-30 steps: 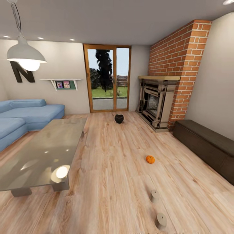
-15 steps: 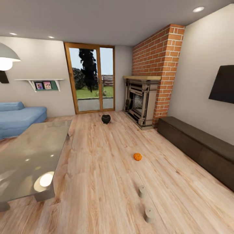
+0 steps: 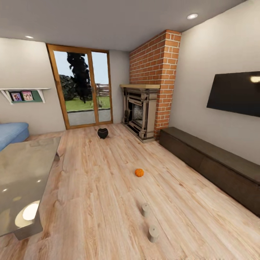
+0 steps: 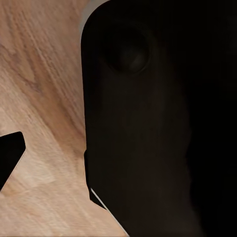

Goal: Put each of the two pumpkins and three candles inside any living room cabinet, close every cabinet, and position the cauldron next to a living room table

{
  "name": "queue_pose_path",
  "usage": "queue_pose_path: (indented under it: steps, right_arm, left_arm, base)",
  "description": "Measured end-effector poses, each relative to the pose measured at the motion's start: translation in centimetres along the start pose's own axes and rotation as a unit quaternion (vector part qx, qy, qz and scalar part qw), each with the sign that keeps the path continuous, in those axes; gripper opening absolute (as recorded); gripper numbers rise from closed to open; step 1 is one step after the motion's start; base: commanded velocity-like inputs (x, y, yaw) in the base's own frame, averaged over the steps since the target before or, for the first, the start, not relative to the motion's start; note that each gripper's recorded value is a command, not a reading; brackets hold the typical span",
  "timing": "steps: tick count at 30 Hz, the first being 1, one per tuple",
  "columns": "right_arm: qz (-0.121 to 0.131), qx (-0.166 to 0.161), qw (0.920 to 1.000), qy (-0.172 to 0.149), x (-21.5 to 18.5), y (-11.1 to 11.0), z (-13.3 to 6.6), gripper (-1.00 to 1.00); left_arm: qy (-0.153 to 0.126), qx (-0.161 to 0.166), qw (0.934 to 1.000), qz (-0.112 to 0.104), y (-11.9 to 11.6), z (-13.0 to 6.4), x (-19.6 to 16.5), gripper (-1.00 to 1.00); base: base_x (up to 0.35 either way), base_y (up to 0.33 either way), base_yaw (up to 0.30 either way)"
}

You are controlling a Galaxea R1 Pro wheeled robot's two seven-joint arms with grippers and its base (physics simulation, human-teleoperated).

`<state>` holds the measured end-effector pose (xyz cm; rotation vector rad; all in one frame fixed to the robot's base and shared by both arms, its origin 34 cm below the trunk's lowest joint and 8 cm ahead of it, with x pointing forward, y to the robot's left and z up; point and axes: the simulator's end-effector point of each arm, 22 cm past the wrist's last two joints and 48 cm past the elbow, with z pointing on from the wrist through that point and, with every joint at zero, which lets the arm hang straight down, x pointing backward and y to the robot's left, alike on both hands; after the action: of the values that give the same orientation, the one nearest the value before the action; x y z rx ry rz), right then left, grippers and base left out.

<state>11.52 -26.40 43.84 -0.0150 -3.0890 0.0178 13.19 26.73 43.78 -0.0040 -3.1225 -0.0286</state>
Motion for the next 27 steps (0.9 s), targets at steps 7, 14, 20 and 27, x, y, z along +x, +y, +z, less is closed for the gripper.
queue_pose_path:
  steps: [7, 14, 20, 27]
  right_arm:
    - [0.000, 0.000, 1.0000, 0.000, 0.02, 0.06, 0.00, 1.00]
    - [0.001, 0.000, 1.0000, 0.000, 0.03, -0.05, 0.00, 1.00]
    - [0.001, 0.000, 1.0000, 0.000, 0.03, 0.06, 0.00, 1.00]
    - [0.001, -0.001, 1.0000, 0.000, 0.04, 0.24, 0.00, 1.00]
  left_arm:
    - [0.000, 0.000, 1.0000, 0.001, 0.00, 0.00, 0.00, 1.00]
    - [0.000, 0.000, 1.0000, 0.001, -0.07, 0.00, -0.02, 1.00]
    - [0.000, 0.000, 1.0000, 0.001, -0.02, 0.00, -0.01, 1.00]
    - [0.000, 0.000, 1.0000, 0.001, 0.00, 0.00, -0.01, 1.00]
  base:
    - [0.000, 0.000, -0.259]
    - [0.000, 0.000, -0.247]
    - [0.000, 0.000, -0.250]
    - [0.000, 0.000, -0.252]
